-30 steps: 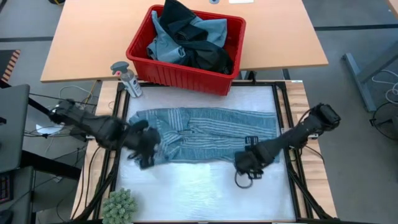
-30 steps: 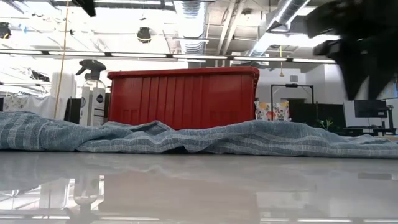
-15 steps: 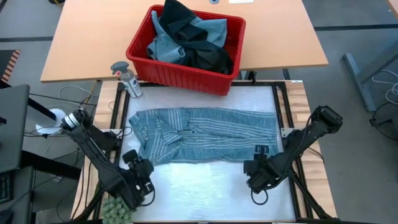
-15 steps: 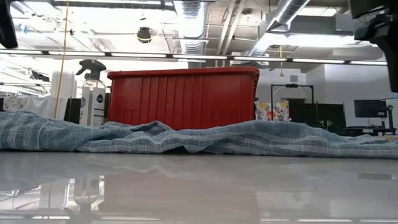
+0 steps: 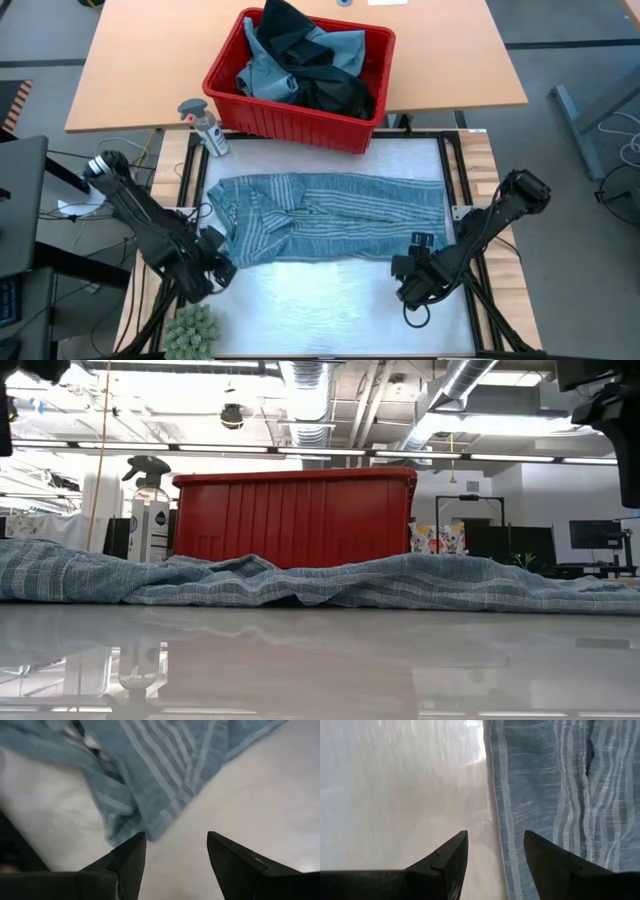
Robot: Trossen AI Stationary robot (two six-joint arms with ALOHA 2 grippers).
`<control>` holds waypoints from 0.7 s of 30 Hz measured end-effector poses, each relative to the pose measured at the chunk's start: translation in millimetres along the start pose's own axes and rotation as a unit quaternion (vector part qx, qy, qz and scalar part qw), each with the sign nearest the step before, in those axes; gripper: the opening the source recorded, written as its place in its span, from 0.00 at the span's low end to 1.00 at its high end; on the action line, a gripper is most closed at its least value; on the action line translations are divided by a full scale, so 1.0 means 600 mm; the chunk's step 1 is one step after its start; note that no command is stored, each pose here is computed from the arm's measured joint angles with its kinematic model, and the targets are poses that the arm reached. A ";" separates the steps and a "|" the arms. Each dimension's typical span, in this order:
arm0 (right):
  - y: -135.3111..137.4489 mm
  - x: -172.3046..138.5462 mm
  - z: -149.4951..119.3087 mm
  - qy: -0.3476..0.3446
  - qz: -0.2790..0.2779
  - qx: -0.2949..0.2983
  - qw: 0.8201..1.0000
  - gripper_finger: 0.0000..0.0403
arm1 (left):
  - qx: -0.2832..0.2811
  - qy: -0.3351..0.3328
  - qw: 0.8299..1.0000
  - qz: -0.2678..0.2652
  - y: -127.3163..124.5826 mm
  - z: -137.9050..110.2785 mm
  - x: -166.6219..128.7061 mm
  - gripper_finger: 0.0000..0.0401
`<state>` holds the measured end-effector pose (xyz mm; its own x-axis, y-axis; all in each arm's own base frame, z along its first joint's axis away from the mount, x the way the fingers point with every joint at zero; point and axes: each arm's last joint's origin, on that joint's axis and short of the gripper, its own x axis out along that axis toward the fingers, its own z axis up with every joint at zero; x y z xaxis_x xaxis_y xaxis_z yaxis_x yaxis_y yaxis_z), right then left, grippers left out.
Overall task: Fold Laundry from Bin
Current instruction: Fold the light blue shirt
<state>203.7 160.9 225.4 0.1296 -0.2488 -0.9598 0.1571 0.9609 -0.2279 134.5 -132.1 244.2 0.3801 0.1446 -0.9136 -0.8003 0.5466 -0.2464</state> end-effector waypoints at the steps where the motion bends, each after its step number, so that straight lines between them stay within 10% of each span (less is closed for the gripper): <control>1: 0.000 0.000 0.000 -0.002 -0.002 0.004 1.000 0.55 | -0.008 0.008 1.000 -0.006 0.011 0.000 0.005 0.50; 21: -0.008 0.004 0.009 -0.030 -0.034 0.067 0.997 0.54 | 0.009 0.008 0.999 0.038 0.006 -0.038 0.109 0.48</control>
<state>208.7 154.9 225.0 0.1725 -0.3229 -0.9306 0.2964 0.9180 -0.2636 146.1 -139.6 176.3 0.3099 0.1731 -0.9349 -0.8182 0.5493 -0.1696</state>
